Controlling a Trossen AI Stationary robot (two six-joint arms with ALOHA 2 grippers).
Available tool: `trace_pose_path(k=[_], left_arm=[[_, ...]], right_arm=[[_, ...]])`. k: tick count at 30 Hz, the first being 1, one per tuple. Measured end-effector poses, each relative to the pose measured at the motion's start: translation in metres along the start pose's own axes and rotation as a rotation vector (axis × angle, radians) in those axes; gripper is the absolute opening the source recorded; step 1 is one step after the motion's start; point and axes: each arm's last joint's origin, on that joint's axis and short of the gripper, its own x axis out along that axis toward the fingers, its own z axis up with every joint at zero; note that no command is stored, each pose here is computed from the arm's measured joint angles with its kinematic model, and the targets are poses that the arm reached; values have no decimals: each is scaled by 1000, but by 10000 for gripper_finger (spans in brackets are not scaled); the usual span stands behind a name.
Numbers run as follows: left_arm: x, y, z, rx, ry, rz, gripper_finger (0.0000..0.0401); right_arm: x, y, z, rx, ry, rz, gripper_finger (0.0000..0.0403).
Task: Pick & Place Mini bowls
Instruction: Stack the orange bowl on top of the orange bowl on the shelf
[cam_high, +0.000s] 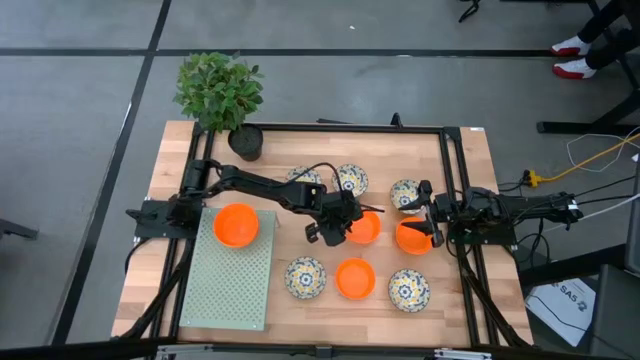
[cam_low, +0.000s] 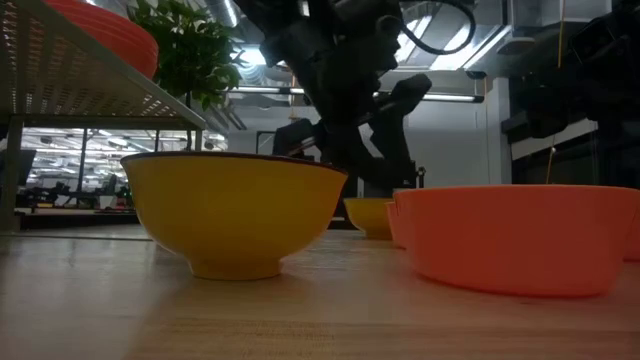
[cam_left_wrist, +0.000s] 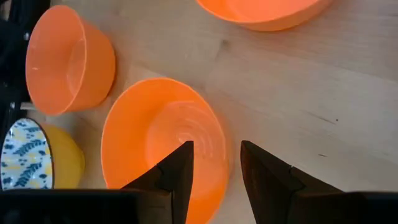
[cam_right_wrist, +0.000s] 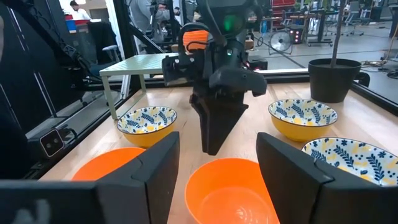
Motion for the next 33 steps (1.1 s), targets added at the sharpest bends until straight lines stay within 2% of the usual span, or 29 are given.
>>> trace_pose_path(k=[7,12,23,28,33], left_arm=[[8,-6,-10,44,29,-59,127],[12,-2,-11,63,18,-19,127],[23,-2,-23,61,26,-27,123],[22,-2,-25,30,28,-25,86],[22,-2,-24,-36,8,-32,21]], right_arm=[[0,0,0,0,0,0,213],[0,0,0,0,0,0,213],[0,0,0,0,0,0,213],[0,0,0,0,0,0,213],[0,0,0,0,0,0,213]])
